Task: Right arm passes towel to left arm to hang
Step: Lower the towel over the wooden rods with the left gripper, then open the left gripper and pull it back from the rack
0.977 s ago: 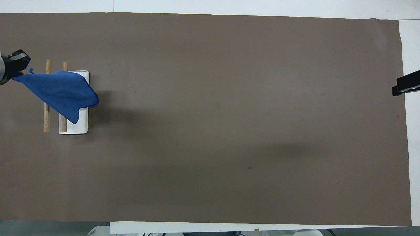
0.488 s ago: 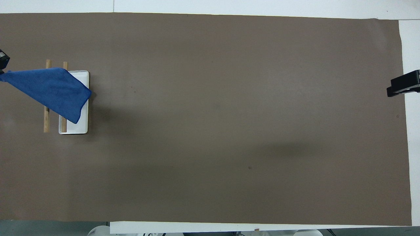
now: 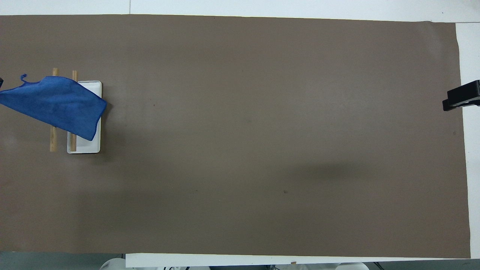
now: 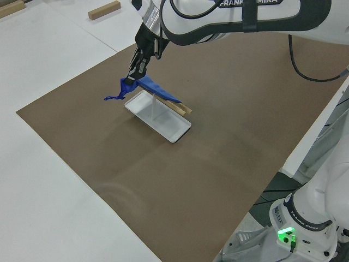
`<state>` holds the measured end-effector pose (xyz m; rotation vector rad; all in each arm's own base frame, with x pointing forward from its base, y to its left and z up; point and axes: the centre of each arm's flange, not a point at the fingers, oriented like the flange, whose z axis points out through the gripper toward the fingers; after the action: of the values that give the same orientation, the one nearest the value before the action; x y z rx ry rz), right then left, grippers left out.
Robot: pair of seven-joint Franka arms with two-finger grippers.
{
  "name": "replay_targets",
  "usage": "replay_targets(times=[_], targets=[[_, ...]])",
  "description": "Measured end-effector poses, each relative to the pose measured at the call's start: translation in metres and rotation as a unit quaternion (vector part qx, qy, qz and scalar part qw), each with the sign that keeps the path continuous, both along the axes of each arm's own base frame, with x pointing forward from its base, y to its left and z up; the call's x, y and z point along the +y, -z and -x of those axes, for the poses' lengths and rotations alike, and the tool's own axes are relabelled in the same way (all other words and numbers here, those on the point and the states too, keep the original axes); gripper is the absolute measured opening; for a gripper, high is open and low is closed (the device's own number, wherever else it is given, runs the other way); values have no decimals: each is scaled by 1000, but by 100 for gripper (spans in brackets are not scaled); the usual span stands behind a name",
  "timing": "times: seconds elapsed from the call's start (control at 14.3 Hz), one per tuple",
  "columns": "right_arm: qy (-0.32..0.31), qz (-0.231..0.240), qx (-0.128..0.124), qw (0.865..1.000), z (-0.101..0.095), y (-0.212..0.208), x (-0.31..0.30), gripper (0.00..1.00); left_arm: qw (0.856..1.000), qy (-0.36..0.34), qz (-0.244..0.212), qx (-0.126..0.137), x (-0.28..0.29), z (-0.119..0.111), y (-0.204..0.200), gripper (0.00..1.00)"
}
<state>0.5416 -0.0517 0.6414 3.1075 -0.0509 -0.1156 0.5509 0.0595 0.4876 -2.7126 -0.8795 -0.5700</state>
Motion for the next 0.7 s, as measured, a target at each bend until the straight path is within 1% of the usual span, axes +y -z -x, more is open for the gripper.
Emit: replay_targets(times=[0.14, 0.42, 0.7], targets=[[0, 0, 0, 1000, 0, 0, 0, 100, 1000, 0, 2, 17, 0, 7, 20, 2], [-4, -1, 6, 1000, -1, 5, 3, 100, 999, 7, 12, 29, 5, 23, 61, 2], [-3, -1, 10, 1000, 0, 9, 2, 100, 999, 23, 11, 47, 13, 33, 81, 3]])
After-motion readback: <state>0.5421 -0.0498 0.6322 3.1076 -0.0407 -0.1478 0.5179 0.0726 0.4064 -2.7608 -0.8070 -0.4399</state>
